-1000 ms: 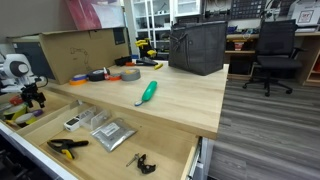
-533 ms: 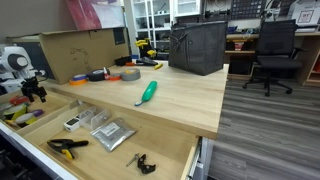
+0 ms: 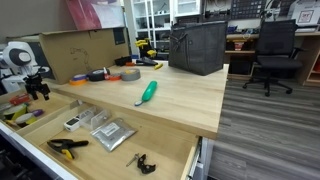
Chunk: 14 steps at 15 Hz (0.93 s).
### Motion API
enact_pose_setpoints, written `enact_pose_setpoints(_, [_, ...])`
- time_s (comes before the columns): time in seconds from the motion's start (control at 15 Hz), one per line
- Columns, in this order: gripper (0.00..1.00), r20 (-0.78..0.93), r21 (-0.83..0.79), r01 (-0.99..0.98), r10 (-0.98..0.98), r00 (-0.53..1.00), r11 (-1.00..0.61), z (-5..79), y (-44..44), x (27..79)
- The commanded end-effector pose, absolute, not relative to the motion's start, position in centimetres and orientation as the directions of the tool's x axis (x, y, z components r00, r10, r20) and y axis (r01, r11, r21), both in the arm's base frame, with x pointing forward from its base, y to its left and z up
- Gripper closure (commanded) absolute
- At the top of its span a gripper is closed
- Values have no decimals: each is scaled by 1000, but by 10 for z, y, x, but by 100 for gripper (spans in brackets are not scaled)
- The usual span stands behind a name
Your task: Put the purple masking tape in the open drawer.
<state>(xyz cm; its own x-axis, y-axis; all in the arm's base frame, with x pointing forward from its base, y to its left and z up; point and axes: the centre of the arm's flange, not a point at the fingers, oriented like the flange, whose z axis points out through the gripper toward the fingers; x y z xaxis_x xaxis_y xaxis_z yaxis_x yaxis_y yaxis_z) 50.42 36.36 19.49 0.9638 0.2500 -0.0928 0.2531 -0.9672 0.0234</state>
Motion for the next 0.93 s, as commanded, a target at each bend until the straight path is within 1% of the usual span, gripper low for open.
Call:
enact_pose_setpoints(0.0, [0,-128,24,261,256,958,-965,226,333,494])
enact_pose_setpoints(0.87, [0,-136,18,223,218,966,-975,360,244,491])
